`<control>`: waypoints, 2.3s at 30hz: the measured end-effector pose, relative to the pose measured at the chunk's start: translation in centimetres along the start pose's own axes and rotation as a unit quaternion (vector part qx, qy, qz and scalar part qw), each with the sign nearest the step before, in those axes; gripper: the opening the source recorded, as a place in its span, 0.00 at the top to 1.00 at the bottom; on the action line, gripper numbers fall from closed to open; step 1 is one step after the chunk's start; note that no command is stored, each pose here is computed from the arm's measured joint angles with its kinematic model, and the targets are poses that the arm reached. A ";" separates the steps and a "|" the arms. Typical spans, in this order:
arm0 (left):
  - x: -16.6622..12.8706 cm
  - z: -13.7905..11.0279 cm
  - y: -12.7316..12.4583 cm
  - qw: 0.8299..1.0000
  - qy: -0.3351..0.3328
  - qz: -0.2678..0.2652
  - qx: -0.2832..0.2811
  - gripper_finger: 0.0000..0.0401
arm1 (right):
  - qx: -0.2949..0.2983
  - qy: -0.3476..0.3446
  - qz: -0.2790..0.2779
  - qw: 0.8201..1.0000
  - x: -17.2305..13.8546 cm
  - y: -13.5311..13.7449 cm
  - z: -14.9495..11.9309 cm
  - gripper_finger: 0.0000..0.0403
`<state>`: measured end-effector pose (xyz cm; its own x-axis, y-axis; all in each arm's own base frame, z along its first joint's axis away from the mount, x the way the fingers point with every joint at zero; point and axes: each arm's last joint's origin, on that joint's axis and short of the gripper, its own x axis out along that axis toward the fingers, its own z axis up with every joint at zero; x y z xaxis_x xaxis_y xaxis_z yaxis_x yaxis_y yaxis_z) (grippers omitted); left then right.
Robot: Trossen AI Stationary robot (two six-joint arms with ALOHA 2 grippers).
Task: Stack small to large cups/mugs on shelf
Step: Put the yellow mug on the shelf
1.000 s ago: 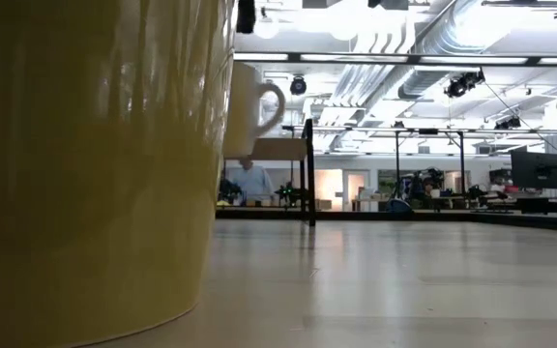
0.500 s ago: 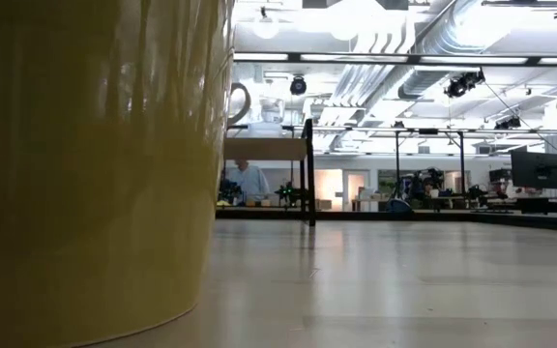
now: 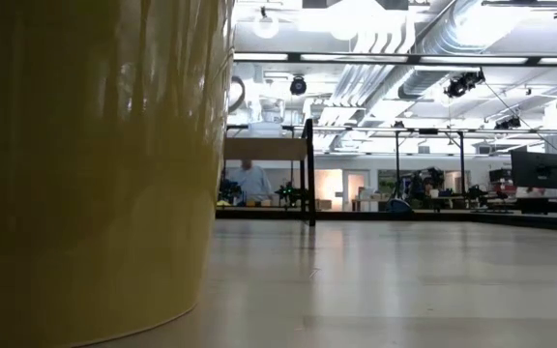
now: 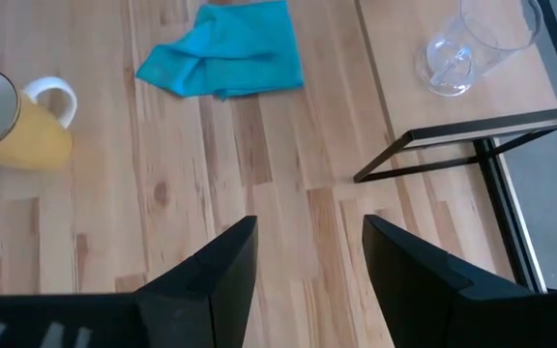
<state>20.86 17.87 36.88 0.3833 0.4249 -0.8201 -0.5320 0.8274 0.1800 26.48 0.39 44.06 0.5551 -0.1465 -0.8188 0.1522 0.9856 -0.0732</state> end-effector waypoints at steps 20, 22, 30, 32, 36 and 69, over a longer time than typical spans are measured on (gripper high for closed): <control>2.8 0.2 3.4 1.000 0.007 0.006 -0.021 1.00 | -0.003 -0.009 0.001 1.000 0.0 0.0 0.2 0.55; 2.8 0.2 3.6 1.000 0.005 0.006 -0.019 1.00 | -0.002 -0.010 0.000 1.000 0.0 0.0 0.2 0.55; 3.1 0.1 4.0 1.000 0.007 0.004 -0.021 1.00 | 0.007 -0.010 -0.001 1.000 0.1 -0.6 0.3 0.55; 3.1 0.1 4.1 1.000 0.007 0.002 -0.022 1.00 | 0.008 -0.011 0.000 1.000 0.1 -0.6 0.3 0.55; 3.1 0.1 4.0 1.000 0.008 0.004 -0.017 1.00 | 0.001 -0.014 0.001 1.000 0.1 -0.6 0.4 0.55; 0.8 0.8 6.5 0.997 0.050 -0.013 -0.059 1.00 | -0.022 -0.005 0.027 0.999 2.0 -0.1 1.3 0.55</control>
<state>18.25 23.89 37.85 0.3249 0.3602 -0.8745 -0.6102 0.7863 0.0972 28.59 -0.10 43.17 0.5695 -0.0932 -0.8167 0.0853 0.9949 -0.0541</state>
